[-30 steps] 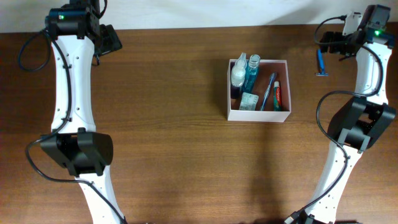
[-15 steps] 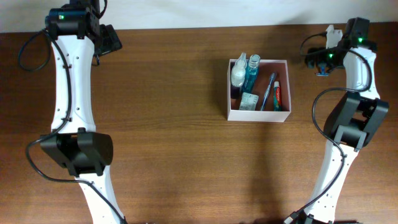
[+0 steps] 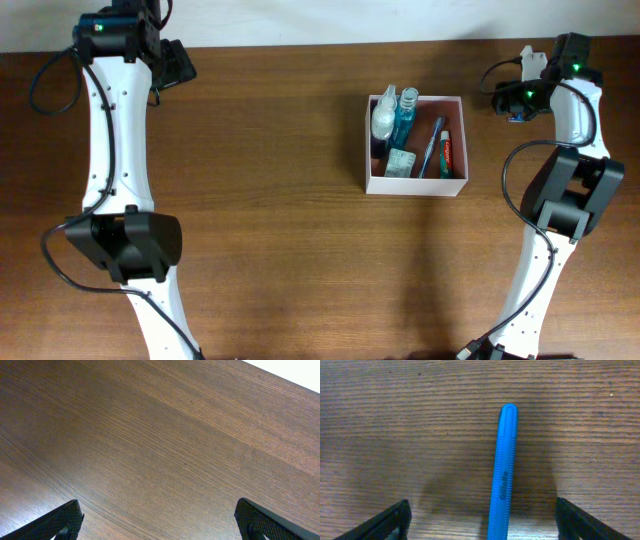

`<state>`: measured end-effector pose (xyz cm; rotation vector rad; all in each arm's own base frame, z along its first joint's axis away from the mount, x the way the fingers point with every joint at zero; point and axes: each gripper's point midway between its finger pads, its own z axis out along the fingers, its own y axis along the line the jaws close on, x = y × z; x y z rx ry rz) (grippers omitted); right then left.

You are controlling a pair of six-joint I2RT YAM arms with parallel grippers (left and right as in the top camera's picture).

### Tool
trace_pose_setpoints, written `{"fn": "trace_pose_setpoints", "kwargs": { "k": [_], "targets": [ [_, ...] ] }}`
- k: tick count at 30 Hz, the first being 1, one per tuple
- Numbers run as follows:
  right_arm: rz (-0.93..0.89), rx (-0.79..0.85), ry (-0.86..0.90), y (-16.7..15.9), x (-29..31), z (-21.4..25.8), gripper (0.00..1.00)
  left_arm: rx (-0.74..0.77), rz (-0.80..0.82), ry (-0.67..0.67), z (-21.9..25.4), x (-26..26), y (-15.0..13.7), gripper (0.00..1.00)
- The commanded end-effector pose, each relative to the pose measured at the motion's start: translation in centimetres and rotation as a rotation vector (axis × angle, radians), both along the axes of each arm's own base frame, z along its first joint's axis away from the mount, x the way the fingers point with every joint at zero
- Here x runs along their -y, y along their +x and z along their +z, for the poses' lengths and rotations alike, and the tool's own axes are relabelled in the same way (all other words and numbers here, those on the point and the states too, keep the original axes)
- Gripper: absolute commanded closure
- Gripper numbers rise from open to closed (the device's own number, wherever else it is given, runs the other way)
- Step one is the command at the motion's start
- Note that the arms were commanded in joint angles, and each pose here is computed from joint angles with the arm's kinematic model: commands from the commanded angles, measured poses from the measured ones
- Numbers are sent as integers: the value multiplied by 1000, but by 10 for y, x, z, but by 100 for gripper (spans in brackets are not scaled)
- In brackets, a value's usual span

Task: Pack container
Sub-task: 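Lower the right gripper and close it on the blue razor handle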

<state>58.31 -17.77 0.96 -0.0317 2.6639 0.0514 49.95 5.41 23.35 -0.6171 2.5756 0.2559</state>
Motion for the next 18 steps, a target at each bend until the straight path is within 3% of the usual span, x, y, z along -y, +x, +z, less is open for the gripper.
{"fn": "trace_pose_setpoints", "kwargs": {
  "k": [1,4,9,18],
  "targets": [
    [0,-32,-10,-5,0,-14,24,-4,18,5,-3,-3,1,1],
    [0,-32,-10,-5,0,-14,42,-4,18,5,-3,-3,1,0],
    [0,-31,-10,-4,0,-14,47,-4,18,5,-3,-3,1,1],
    [-1,0,-21,3,3,-11,75,-4,18,5,-3,-3,1,1]
  ]
}}
